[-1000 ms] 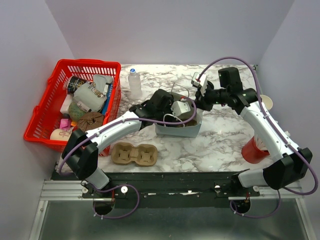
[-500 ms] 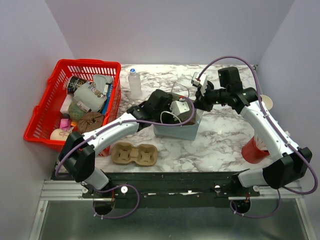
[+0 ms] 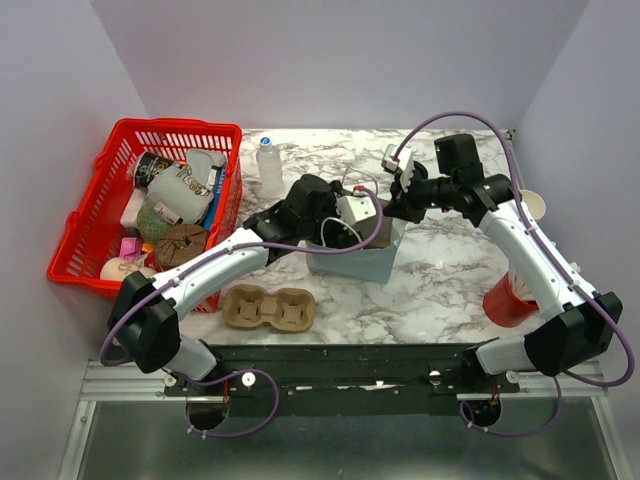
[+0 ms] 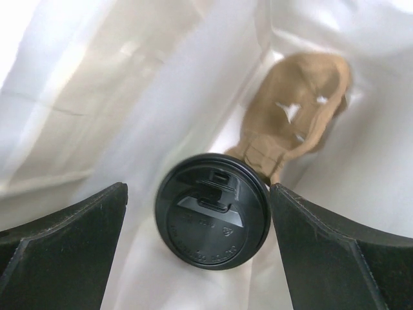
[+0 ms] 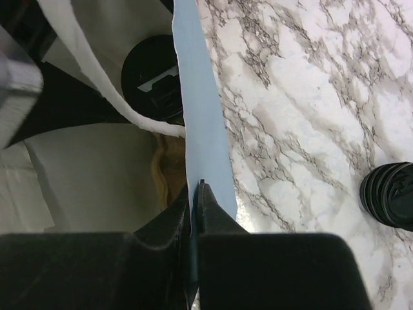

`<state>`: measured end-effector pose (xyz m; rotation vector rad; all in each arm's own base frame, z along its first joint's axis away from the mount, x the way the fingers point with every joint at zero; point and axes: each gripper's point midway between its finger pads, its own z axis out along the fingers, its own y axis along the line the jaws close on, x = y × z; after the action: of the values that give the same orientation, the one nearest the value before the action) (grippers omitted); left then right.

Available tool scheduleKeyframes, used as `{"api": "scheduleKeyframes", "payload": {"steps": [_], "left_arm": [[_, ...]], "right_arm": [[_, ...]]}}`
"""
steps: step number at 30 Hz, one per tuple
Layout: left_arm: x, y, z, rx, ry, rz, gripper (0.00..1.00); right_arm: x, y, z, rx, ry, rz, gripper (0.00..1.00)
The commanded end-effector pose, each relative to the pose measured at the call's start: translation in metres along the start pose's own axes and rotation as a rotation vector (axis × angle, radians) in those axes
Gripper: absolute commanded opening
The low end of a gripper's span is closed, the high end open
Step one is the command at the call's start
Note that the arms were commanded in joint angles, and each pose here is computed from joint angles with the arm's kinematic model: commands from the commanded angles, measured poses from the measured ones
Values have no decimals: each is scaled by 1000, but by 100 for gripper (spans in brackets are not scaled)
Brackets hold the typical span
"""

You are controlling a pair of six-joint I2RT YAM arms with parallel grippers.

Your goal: Pack the takeout coffee

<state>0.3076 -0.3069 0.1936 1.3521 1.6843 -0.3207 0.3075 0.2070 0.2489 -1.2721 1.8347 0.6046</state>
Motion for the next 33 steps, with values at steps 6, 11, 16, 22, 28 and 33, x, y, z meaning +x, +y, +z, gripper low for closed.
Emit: {"api": "scheduleKeyframes", "payload": {"steps": [6,11,16,22,28,33], "left_arm": [[-45,4,-26,29,-140,-58,98],[-75,9,-44,55,-193,-108,98],[-98,19,-64,41,-240,-144,98],[-109,34,-88,-9,-277,-188,98],[-118,49,-103,-51,-313,-183,98],[-123,73,-110,-158,-334,-202,98]], "right_arm": [[15,-11,4,42,76,31,0],[9,-19,2,67,73,9,1],[11,-24,2,85,88,3,8],[-9,-35,-15,142,105,6,45],[-42,-34,-50,206,64,-12,64],[-50,-34,-87,326,76,-6,68]]}}
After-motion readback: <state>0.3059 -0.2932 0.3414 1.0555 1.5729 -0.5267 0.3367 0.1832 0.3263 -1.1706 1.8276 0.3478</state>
